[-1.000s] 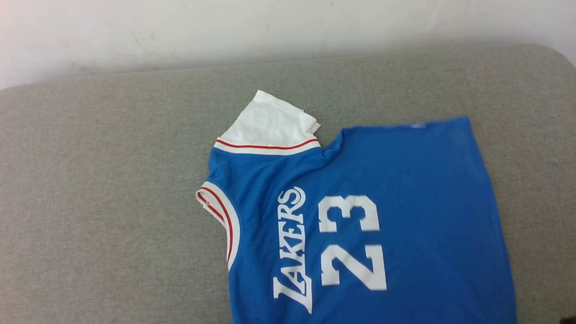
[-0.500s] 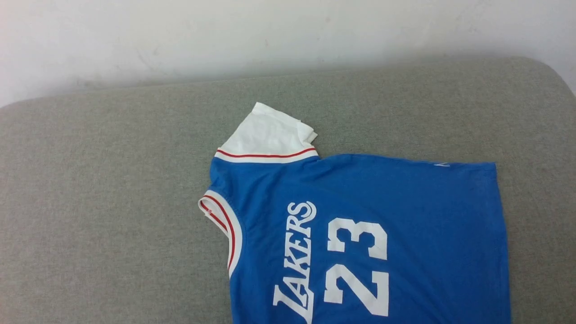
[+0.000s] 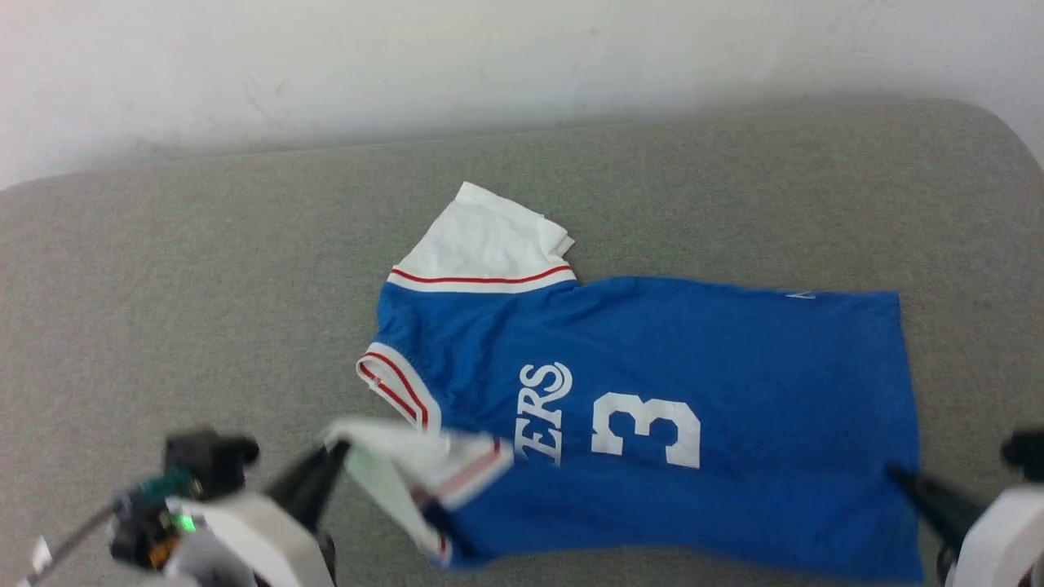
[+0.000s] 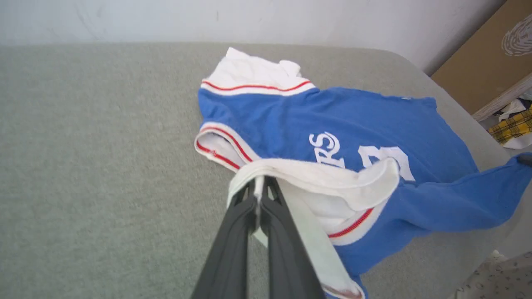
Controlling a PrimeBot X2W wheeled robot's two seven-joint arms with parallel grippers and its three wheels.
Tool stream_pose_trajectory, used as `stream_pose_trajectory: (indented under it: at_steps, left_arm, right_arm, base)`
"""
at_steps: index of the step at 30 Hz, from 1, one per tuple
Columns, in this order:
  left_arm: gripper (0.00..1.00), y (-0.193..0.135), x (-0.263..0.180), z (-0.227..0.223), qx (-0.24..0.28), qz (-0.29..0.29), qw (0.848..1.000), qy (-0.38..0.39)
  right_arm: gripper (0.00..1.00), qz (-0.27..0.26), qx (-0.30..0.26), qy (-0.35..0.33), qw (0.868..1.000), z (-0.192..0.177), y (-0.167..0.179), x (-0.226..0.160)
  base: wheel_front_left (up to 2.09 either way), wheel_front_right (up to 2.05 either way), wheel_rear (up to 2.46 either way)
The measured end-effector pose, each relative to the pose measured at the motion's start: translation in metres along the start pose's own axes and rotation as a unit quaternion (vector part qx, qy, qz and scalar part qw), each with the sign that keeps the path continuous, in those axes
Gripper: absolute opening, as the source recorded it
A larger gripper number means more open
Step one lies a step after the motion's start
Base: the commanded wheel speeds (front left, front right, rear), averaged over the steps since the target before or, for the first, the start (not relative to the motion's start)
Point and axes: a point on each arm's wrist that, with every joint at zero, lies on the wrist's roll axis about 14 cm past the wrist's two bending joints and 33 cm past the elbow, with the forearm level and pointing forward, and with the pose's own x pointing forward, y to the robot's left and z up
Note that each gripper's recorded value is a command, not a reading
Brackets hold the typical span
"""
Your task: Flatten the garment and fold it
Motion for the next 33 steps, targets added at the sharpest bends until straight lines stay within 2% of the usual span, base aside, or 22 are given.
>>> stream_pose_trajectory:
  at_steps: [2,5,10,14,16,20,24,30,33]
  left_arm:
    - [0.0,0.001,0.007,0.044,0.04,-0.001,0.998,-0.054]
    - [0.0,-0.003,0.011,0.106,0.093,-0.007,0.989,-0.116]
    - [0.0,-0.007,0.02,0.199,0.173,-0.004,0.968,-0.18]
    - [0.0,-0.006,0.026,0.278,0.229,0.018,0.945,-0.235]
    - [0.0,-0.009,0.028,0.314,0.235,0.026,0.935,-0.265]
    - [0.0,-0.012,0.036,0.37,0.247,0.045,0.921,-0.298]
    - [0.0,-0.008,0.038,0.42,0.282,0.083,0.898,-0.326]
    - [0.0,-0.015,0.042,0.486,0.291,0.117,0.848,-0.428]
    - [0.0,-0.016,0.053,0.502,0.29,0.114,0.831,-0.462]
  right_arm:
    - [0.0,0.016,-0.047,-0.054,0.997,0.051,0.008,0.0]
    - [0.0,0.037,-0.116,-0.132,0.984,0.125,0.027,-0.008]
    - [0.0,0.056,-0.223,-0.242,0.943,0.239,0.063,-0.024]
    - [0.0,0.053,-0.264,-0.311,0.911,0.317,0.086,-0.032]
    - [0.0,0.043,-0.277,-0.335,0.899,0.349,0.091,-0.033]
    - [0.0,0.037,-0.283,-0.363,0.887,0.395,0.103,-0.028]
    - [0.0,0.023,-0.284,-0.366,0.886,0.425,0.108,-0.015]
    - [0.0,-0.01,-0.283,-0.415,0.865,0.475,0.108,-0.004]
    - [0.0,-0.019,-0.283,-0.421,0.862,0.487,0.107,0.012]
  base:
    - [0.0,0.0,0.0]
    - [0.0,0.0,0.0]
    - [0.0,0.0,0.0]
    - [0.0,0.0,0.0]
    - [0.0,0.0,0.0]
    - [0.0,0.0,0.0]
    - [0.0,0.0,0.0]
    - [0.0,0.0,0.0]
    - [0.0,0.0,0.0]
